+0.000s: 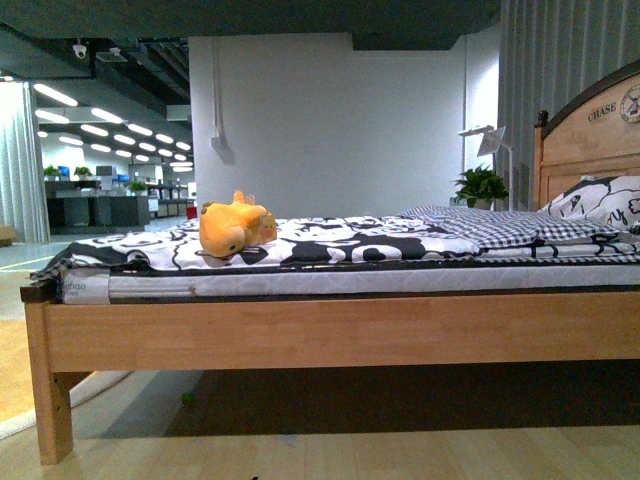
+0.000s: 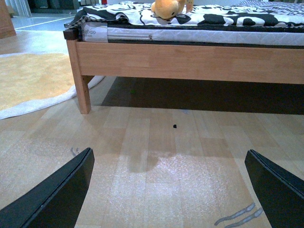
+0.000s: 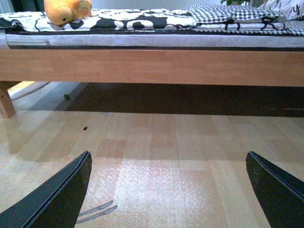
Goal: Put away toys
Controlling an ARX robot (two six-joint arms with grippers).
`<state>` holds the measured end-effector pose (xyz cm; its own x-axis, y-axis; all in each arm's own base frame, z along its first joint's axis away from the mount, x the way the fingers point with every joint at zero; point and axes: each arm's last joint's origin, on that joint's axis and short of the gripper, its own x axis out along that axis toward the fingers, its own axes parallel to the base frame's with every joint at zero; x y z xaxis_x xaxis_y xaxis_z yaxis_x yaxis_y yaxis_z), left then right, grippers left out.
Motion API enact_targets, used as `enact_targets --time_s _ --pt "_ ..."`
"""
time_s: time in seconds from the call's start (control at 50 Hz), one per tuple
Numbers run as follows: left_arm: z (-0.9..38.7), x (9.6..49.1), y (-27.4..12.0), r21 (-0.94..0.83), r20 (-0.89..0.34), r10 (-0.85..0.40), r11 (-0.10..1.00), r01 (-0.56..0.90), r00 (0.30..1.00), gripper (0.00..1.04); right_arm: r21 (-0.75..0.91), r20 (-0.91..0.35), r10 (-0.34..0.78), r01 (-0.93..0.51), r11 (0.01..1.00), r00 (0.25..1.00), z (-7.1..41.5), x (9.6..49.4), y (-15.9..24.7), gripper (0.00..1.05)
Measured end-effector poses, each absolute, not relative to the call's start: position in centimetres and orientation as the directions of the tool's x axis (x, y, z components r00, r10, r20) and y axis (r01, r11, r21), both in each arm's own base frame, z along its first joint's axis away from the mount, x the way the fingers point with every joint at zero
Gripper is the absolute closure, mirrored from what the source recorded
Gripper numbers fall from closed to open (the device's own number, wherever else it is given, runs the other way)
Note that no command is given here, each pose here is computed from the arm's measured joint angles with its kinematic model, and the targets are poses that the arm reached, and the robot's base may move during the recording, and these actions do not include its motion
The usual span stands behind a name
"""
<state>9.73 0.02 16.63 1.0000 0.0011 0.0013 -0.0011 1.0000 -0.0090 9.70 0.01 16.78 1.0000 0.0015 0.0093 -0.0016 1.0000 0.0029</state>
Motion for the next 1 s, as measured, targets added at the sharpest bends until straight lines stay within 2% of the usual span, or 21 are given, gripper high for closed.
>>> enact_targets --time_s 0.999 --pt "16.63 9.73 0.02 -0.009 0.002 0.002 1.000 -0.002 1.000 0.06 0.003 0.009 0.002 -0.002 1.000 1.000 16.77 9.70 0.01 0.06"
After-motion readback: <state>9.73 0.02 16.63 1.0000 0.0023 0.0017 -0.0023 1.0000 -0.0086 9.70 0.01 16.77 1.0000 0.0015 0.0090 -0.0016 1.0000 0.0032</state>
